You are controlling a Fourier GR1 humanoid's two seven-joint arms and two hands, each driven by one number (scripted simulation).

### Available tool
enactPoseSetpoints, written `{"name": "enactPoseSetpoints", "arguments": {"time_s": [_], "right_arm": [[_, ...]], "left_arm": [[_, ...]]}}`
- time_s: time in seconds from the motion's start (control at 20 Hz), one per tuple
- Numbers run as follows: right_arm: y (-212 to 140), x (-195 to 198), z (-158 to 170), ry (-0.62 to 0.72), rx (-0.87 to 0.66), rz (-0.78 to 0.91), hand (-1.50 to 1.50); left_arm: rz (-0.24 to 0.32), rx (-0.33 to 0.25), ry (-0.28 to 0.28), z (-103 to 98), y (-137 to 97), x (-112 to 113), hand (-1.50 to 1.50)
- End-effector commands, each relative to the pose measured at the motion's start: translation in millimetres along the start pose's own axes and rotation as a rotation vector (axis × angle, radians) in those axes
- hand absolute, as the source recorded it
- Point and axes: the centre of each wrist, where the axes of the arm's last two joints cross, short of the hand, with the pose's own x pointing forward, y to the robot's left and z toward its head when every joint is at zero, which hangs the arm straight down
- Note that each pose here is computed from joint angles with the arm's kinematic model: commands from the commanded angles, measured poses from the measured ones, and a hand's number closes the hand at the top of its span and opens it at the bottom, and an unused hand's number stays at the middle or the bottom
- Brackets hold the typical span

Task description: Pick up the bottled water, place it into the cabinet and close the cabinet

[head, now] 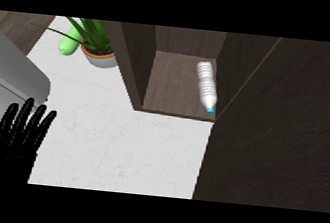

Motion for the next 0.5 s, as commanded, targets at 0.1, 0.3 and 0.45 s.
{"name": "enactPoseSetpoints", "arguments": {"time_s": [0.1,0.3,0.45], "right_arm": [[27.7,28.0,-21.2,-0.112,0.093,-0.095,1.50],[28.7,21.4,-28.0,-0.138,0.120,-0.127,1.50],[23.8,19.1,-29.2,-0.106,0.159,-0.096,1.50]], "left_arm": [[-0.007,-0.010,0.008,10.1,18.7,20.7,-1.50],[0.019,-0.037,0.008,11.7,23.3,24.8,-1.50],[0.014,-0.053,0.008,13.0,30.8,33.2,-1.50]]}}
